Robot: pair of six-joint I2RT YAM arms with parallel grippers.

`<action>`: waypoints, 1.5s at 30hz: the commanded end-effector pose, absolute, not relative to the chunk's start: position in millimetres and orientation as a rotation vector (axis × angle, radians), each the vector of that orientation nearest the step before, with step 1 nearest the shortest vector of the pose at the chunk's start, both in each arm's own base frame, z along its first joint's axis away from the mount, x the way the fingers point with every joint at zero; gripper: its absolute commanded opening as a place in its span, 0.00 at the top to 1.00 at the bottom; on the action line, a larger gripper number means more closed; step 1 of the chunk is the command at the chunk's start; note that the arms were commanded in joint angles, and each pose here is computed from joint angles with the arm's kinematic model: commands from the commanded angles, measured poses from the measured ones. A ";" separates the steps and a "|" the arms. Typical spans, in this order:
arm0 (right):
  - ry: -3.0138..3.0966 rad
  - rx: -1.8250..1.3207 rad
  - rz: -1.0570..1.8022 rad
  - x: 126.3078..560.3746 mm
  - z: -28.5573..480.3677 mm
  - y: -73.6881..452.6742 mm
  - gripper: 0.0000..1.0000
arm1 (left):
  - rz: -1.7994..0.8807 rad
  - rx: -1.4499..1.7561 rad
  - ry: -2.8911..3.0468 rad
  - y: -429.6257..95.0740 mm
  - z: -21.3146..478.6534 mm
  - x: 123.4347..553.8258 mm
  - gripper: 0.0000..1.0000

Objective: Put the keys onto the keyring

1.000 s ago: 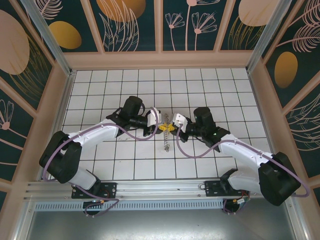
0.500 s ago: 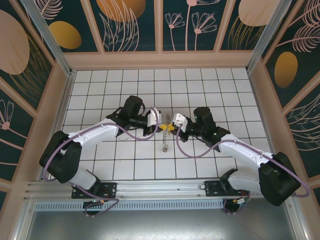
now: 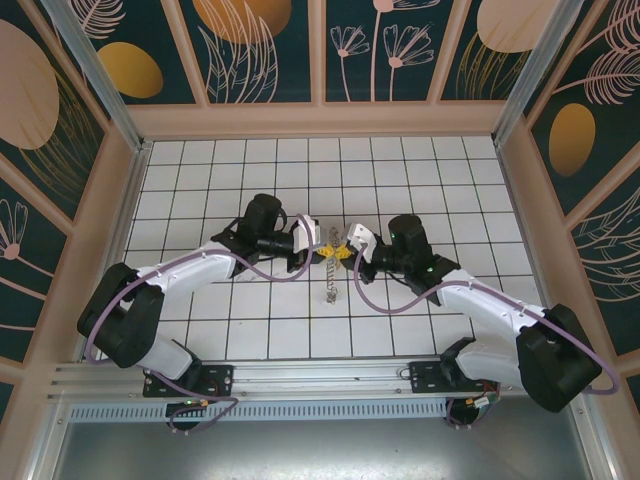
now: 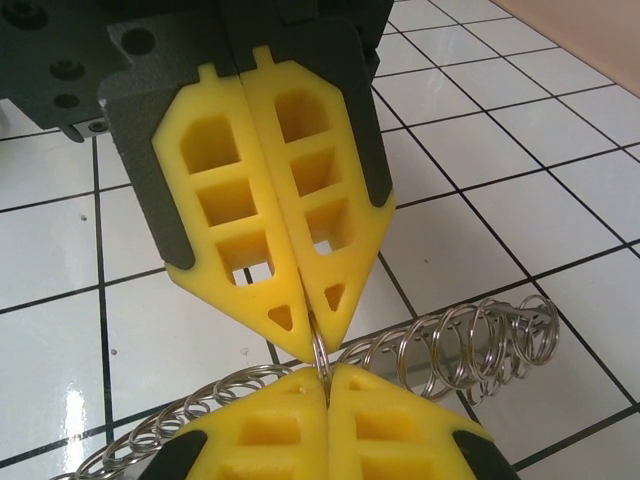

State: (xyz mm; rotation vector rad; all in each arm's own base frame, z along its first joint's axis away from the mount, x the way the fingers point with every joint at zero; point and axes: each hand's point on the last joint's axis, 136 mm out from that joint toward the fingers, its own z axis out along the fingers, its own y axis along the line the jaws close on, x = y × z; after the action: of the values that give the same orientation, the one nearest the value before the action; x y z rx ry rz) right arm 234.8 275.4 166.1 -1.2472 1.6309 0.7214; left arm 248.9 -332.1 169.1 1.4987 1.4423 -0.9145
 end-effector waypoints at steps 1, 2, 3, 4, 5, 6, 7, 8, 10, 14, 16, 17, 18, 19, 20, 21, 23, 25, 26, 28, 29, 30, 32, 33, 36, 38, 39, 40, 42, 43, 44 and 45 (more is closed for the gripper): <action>1.609 -1.220 0.754 230.1 172.2 278.7 0.96 | -0.953 1.470 1.319 -338.0 197.4 243.5 1.00; 1.612 -1.222 0.758 229.7 171.1 279.4 0.95 | -0.952 1.471 1.320 -337.7 196.5 242.9 1.00; 1.615 -1.223 0.757 229.6 170.1 279.5 0.95 | -0.952 1.470 1.316 -337.3 197.0 242.7 1.00; 1.619 -1.224 0.756 229.9 169.4 279.7 0.94 | -0.956 1.470 1.316 -337.2 196.7 241.9 1.00; 1.621 -1.228 0.753 229.7 168.8 279.5 0.93 | -0.960 1.469 1.312 -337.5 197.2 241.5 1.00; 1.620 -1.229 0.751 229.5 169.0 279.3 0.92 | -0.961 1.467 1.307 -337.7 197.8 241.2 1.00; 1.617 -1.232 0.743 229.4 168.3 278.3 0.91 | -0.965 1.465 1.305 -338.0 197.6 241.5 1.00; 1.613 -1.237 0.736 228.7 167.6 277.5 0.90 | -0.965 1.463 1.305 -338.4 197.3 241.9 1.00; 1.601 -1.247 0.717 227.8 165.5 275.8 0.88 | -0.971 1.458 1.299 -338.7 198.2 242.2 1.00; 1.575 -1.258 0.719 224.3 160.8 274.9 0.86 | -0.999 1.438 1.266 -339.2 203.3 238.7 1.00; 1.553 -1.253 0.733 222.7 161.2 275.0 0.86 | -1.013 1.426 1.247 -339.8 206.3 237.4 1.00; 1.542 -1.251 0.744 222.1 162.4 275.6 0.85 | -1.026 1.423 1.237 -340.5 207.4 236.3 1.00; 1.529 -1.247 0.751 222.3 164.5 275.7 0.85 | -1.037 1.416 1.231 -340.9 208.3 236.4 1.00; 1.524 -1.242 0.756 223.0 165.7 275.3 0.85 | -1.045 1.407 1.226 -341.7 209.9 237.0 1.00; 1.514 -1.238 0.761 223.6 167.6 275.0 0.85 | -1.057 1.399 1.219 -342.3 211.1 236.8 1.00; 1.509 -1.230 0.763 225.0 168.7 273.3 0.85 | -1.064 1.391 1.213 -342.6 212.6 236.7 1.00; 1.504 -1.220 0.774 225.7 169.1 271.1 0.85 | -1.073 1.381 1.204 -343.3 214.8 236.9 1.00; 1.495 -1.210 0.783 226.5 169.0 268.6 0.85 | -1.087 1.385 1.200 -343.5 214.6 235.6 1.00; 1.486 -1.209 0.789 226.5 169.7 268.3 0.85 | -1.095 1.389 1.192 -344.3 215.3 234.1 1.00; 1.475 -1.206 0.805 226.5 171.0 268.5 0.86 | -1.113 1.391 1.187 -344.6 214.7 232.7 1.00; 1.474 -1.205 0.809 227.1 171.8 268.8 0.87 | -1.118 1.392 1.180 -344.6 215.6 232.3 1.00; 1.472 -1.206 0.814 227.1 172.4 269.2 0.89 | -1.123 1.389 1.178 -345.0 216.4 232.0 1.00; 1.471 -1.206 0.814 228.2 173.1 269.5 0.92 | -1.121 1.382 1.179 -344.8 216.5 232.7 1.00; 1.468 -1.207 0.814 227.9 174.0 269.5 0.96 | -1.115 1.379 1.181 -344.8 216.4 233.5 1.00; 1.472 -1.215 0.808 228.2 175.1 269.5 1.00 | -1.098 1.385 1.213 -344.4 210.0 236.6 1.00; 1.480 -1.226 0.797 229.3 175.5 269.3 1.00 | -1.078 1.403 1.244 -344.5 204.2 238.7 1.00; 1.486 -1.230 0.792 230.3 176.5 269.3 1.00 | -1.065 1.416 1.267 -343.9 199.4 240.1 1.00; 1.487 -1.235 0.789 230.7 177.8 269.8 1.00 | -1.047 1.428 1.284 -343.6 195.6 241.6 1.00; 1.488 -1.238 0.773 232.9 181.3 269.3 1.00 | -1.026 1.463 1.323 -342.2 187.3 243.1 0.96; 1.483 -1.241 0.767 233.6 183.4 269.7 1.00 | -1.018 1.481 1.342 -341.5 183.7 243.2 0.91; 1.484 -1.245 0.756 234.9 184.3 269.4 1.00 | -1.013 1.494 1.360 -340.6 180.4 242.7 0.88; 1.491 -1.249 0.748 236.4 184.7 269.3 1.00 | -1.007 1.513 1.371 -339.7 177.1 241.9 0.87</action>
State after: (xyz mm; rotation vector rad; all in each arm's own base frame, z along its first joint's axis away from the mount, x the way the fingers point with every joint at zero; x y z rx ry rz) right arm 232.4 266.6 172.3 -1.2182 1.5248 0.7790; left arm 244.5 -339.1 181.2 1.4397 1.3640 -1.0313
